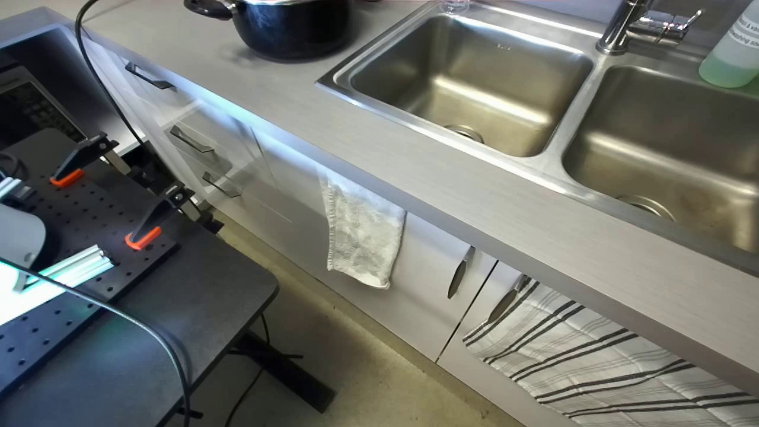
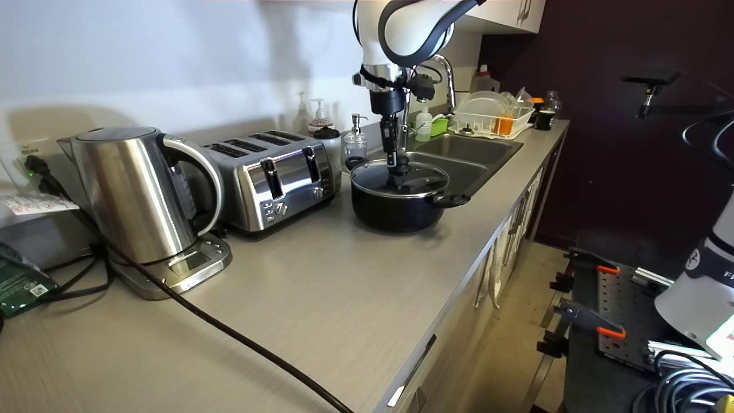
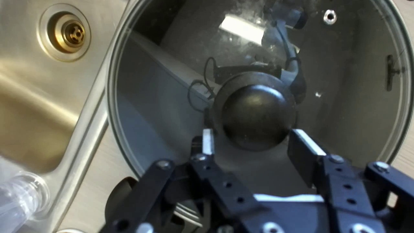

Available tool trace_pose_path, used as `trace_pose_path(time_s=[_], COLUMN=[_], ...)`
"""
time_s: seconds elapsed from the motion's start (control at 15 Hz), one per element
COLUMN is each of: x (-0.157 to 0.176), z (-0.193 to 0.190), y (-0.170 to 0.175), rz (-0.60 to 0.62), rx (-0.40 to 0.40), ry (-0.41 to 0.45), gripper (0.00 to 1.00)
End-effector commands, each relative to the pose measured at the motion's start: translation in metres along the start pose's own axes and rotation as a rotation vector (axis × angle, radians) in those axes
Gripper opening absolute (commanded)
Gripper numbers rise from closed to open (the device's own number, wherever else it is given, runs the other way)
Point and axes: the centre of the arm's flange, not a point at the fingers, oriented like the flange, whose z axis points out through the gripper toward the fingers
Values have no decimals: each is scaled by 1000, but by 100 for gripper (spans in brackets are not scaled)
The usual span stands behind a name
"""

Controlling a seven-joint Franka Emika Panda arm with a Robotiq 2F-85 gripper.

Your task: Put the glass lid on the black pot

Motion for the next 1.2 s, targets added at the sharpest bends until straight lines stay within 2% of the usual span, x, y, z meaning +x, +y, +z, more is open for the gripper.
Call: trace_pose_path(time_s=[0.0, 0.07, 0.33, 0.6, 1.13], x=[-27, -31, -55, -84, -150], z=[-23, -29, -49, -47, -50], y=[-13, -17, -44, -81, -155], rz=[-2, -8, -50, -106, -239], rx=[-11, -17, -40, -42, -94], ry=[104, 126, 205, 217, 270], gripper=[94, 99, 100, 100, 100])
